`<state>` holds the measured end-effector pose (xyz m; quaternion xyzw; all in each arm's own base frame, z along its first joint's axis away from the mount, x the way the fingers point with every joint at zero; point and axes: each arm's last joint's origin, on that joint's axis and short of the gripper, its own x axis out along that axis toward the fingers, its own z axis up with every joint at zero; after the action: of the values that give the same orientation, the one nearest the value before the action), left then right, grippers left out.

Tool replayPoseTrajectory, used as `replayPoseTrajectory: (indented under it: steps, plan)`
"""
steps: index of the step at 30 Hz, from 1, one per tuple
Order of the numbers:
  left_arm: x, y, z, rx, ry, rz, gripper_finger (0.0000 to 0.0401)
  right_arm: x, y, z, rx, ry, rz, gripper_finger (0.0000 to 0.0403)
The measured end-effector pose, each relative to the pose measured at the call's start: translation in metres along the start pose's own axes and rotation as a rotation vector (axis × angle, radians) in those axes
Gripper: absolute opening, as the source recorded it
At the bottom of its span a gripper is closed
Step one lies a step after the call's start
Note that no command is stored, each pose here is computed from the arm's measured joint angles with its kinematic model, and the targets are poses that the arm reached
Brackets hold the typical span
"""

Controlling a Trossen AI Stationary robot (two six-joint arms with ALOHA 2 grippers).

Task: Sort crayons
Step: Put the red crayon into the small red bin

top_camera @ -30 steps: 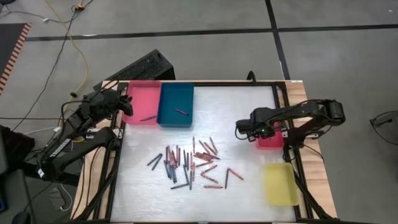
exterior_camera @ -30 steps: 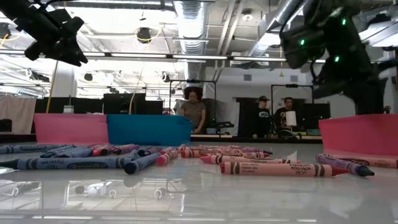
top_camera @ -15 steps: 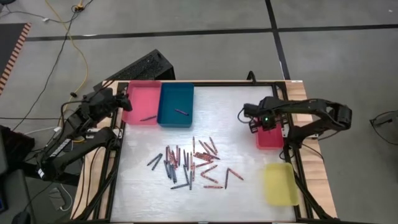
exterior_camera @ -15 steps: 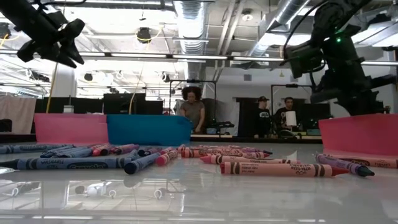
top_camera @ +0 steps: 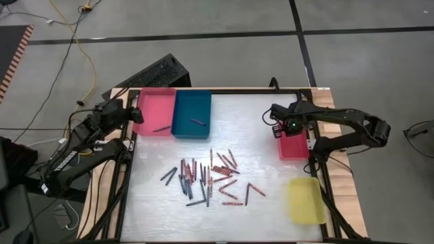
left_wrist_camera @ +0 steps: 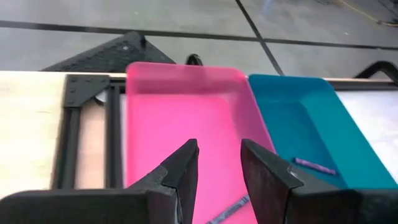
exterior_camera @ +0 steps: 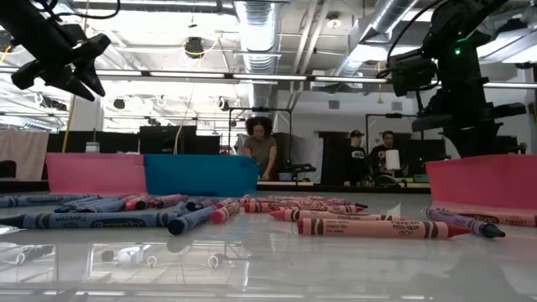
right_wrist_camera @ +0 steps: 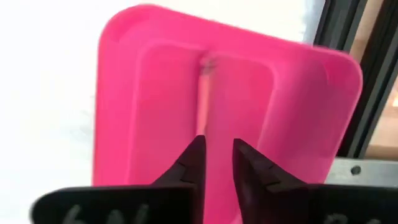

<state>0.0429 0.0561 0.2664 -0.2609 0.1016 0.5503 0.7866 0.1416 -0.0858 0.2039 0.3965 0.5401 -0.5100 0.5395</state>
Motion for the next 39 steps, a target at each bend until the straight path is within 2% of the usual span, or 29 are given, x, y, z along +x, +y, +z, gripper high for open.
replayPoseTrajectory:
  steps: [6,11,14,18,23,27,31,35,39]
  plan:
    - [0.0,0.0,0.0,-0.009,0.008,-0.014,0.011,-0.009,0.008,-0.002,0.021,-0.019,0.088,0.0105]
    - [0.0,0.001,-0.003,-0.025,0.041,-0.011,0.011,-0.02,0.018,0.003,0.042,-0.129,0.216,0.0111]
    - [0.0,0.001,-0.004,0.034,0.054,-0.016,0.011,-0.024,0.023,0.008,0.083,-0.209,0.27,0.0111]
    - [0.0,0.0,0.001,-0.005,-0.009,0.007,0.011,-0.027,0.028,0.013,0.115,-0.281,0.321,0.0111]
    - [0.0,0.0,0.004,-0.034,-0.066,0.037,0.011,-0.029,0.034,0.009,0.069,-0.296,0.354,0.0111]
    - [0.0,0.001,0.006,-0.016,-0.105,0.097,0.011,-0.038,0.045,-0.001,-0.036,-0.297,0.437,0.0111]
    - [-0.001,0.0,0.009,0.002,-0.135,0.085,0.011,-0.06,0.067,-0.013,-0.207,-0.402,0.597,0.0111]
    - [-0.001,-0.005,0.01,0.043,-0.102,-0.051,0.011,-0.081,0.088,-0.038,-0.339,-0.482,0.738,0.0111]
    - [-0.002,-0.012,0.013,0.058,-0.084,-0.221,0.011,-0.084,0.101,-0.077,-0.449,-0.411,0.774,0.0111]
